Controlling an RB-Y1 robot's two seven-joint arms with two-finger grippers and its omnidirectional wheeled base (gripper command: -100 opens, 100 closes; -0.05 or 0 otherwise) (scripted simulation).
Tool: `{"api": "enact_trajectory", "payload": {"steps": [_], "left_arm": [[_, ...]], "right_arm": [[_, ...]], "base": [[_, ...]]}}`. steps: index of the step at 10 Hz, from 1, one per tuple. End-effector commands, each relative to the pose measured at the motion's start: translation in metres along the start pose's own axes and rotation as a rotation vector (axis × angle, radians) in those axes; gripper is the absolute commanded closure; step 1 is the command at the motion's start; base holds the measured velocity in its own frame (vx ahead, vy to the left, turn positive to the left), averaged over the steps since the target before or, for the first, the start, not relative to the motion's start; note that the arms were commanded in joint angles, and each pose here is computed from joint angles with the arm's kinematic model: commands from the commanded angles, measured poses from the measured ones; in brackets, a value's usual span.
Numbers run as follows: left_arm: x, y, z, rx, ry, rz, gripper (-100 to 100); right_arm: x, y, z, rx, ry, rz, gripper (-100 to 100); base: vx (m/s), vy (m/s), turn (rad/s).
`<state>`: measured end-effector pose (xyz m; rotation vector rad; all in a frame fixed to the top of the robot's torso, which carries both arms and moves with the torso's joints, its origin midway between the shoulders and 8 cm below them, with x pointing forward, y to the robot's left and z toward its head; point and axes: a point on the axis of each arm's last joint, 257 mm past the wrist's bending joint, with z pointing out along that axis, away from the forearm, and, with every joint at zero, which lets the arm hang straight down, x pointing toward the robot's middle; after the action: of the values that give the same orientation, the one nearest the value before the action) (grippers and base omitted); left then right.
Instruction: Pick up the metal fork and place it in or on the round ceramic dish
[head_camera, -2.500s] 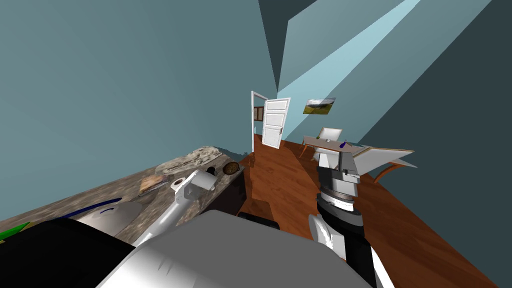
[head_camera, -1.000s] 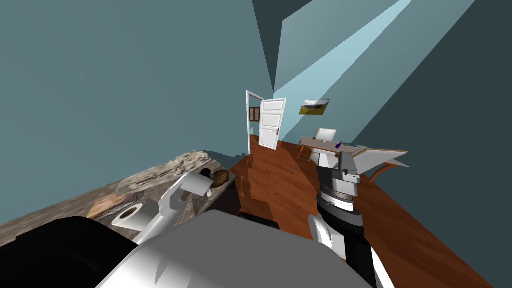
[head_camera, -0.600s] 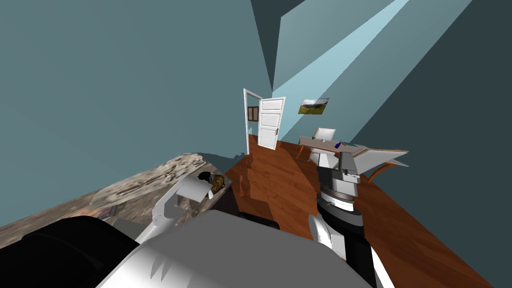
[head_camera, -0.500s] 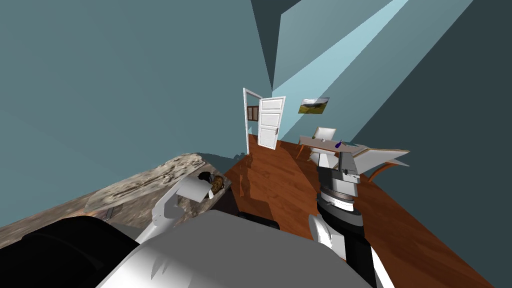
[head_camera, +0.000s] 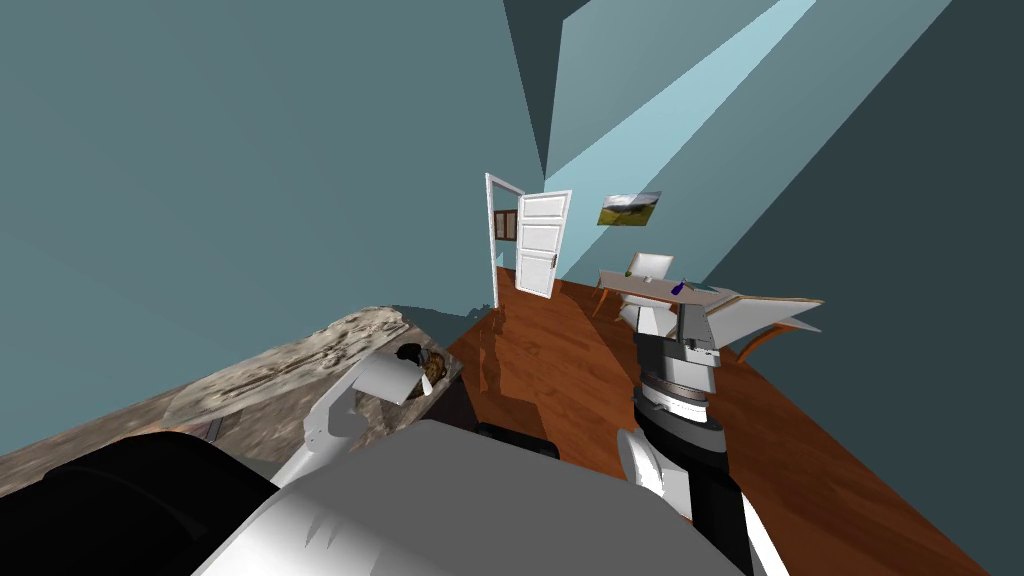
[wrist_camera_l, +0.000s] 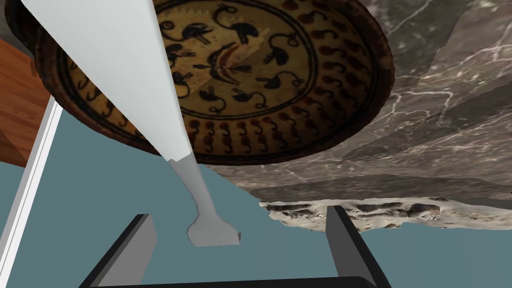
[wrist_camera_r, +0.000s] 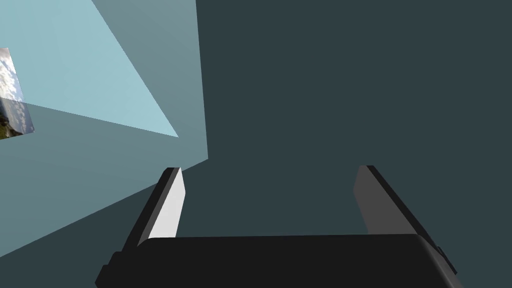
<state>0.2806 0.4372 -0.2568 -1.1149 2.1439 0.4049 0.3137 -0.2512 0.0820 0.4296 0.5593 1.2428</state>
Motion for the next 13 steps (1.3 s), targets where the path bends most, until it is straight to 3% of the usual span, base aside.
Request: {"api": "enact_trajectory", "payload": {"steps": [1,2,10,11,12,13], "left_arm": [[0.000,0.000,0.000,0.000,0.000,0.000,0],[-0.007,0.000,-0.009,-0.002,-0.001,-0.003,-100],[-0.026,0.004,-0.048,-0.015,0.004,-0.004,-100],[-0.025,0.005,-0.045,-0.013,0.003,-0.005,-100],[-0.024,0.006,-0.046,-0.016,0.005,-0.004,0],[-0.024,0.006,-0.046,-0.016,0.005,-0.004,0]], "right_arm": [[0.000,0.000,0.000,0.000,0.000,0.000,0],[0.000,0.000,0.000,0.000,0.000,0.000,0],[0.000,0.000,0.000,0.000,0.000,0.000,0],[0.000,0.000,0.000,0.000,0.000,0.000,0],[0.000,0.000,0.000,0.000,0.000,0.000,0],[0.000,0.000,0.000,0.000,0.000,0.000,0]], "base": [[0.000,0.000,0.000],[0.007,0.007,-0.016],[0.013,0.011,-0.014],[0.000,0.000,0.000],[0.000,0.000,0.000],[0.000,0.000,0.000]]}}
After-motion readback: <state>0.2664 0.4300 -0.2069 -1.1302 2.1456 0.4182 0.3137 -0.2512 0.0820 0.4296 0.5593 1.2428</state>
